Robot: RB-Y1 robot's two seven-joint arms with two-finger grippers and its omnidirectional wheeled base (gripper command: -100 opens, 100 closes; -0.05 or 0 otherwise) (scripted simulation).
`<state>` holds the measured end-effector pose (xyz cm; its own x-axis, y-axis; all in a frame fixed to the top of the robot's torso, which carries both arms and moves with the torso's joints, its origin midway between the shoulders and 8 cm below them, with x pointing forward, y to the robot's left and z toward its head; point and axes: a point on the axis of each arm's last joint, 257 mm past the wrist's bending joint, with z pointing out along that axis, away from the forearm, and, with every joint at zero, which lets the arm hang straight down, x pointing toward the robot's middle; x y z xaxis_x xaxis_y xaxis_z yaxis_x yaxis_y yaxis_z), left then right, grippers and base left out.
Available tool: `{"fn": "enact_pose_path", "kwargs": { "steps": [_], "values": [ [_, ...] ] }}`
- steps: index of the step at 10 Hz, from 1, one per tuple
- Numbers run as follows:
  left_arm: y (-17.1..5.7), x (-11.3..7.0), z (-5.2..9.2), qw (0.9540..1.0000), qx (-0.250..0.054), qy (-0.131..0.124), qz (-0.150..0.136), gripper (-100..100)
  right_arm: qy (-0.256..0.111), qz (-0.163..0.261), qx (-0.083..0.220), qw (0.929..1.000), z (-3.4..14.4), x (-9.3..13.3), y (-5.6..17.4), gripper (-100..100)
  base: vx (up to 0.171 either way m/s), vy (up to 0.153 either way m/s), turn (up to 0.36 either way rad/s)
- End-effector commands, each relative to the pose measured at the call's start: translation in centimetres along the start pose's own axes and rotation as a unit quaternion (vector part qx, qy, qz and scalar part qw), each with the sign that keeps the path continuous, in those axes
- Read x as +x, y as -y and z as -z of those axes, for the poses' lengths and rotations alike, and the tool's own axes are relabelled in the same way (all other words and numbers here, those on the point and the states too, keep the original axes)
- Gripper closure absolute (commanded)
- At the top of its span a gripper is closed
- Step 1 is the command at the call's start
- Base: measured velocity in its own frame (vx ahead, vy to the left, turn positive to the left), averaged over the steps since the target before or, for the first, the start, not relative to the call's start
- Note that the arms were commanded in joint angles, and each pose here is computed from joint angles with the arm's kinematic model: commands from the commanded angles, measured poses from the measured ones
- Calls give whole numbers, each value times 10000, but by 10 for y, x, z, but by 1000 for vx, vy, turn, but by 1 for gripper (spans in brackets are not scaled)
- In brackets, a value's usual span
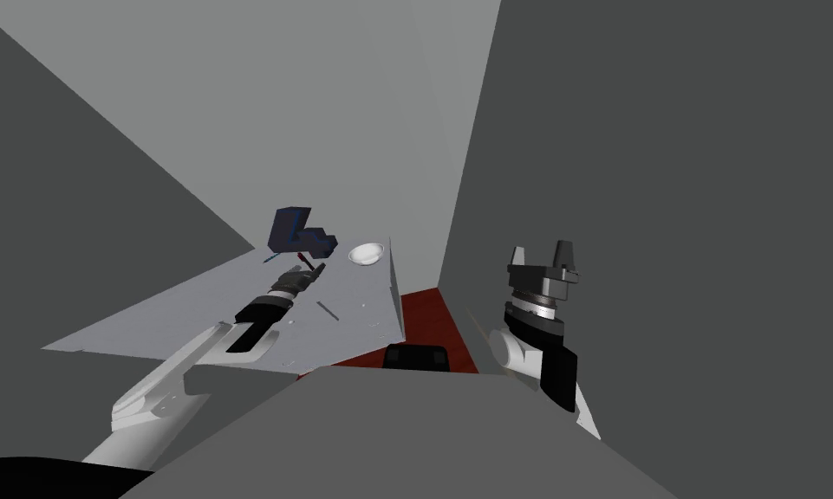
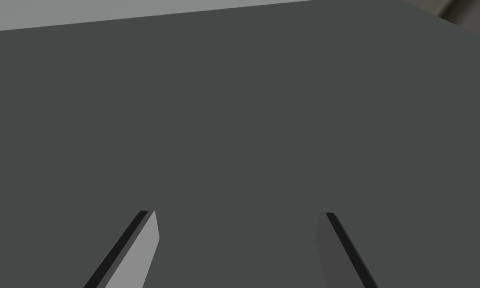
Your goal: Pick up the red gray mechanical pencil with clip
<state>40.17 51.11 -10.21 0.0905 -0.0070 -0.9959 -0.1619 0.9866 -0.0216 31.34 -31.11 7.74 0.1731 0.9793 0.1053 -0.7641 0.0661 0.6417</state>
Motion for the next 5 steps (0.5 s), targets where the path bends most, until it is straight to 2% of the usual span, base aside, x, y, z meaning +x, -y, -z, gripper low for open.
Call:
{"fn": "enact_pose_path", "kwargs": {
  "steps": [1,2,3,4,5],
  "values": [
    [-6,-3,-13,10000,-13,71,-41,-100,0,0,0,10000,0,0,0,0,-112,-4,-125],
    [-17,7,-12,9999,-122,-25,-29,-100,0,1,0,10000,0,0,0,0,-65,0,14],
    [-20,10,-12,9999,-150,-53,-28,-100,0,1,1,10000,0,0,0,0,-23,-6,33],
    [-20,-2,-25,9998,-61,85,-160,-100,0,1,1,10000,0,0,0,0,-89,-1,-232],
    [-25,-3,-32,9998,-114,116,-123,-100,0,0,0,10000,0,0,0,0,-108,-16,-128]
  ]
}}
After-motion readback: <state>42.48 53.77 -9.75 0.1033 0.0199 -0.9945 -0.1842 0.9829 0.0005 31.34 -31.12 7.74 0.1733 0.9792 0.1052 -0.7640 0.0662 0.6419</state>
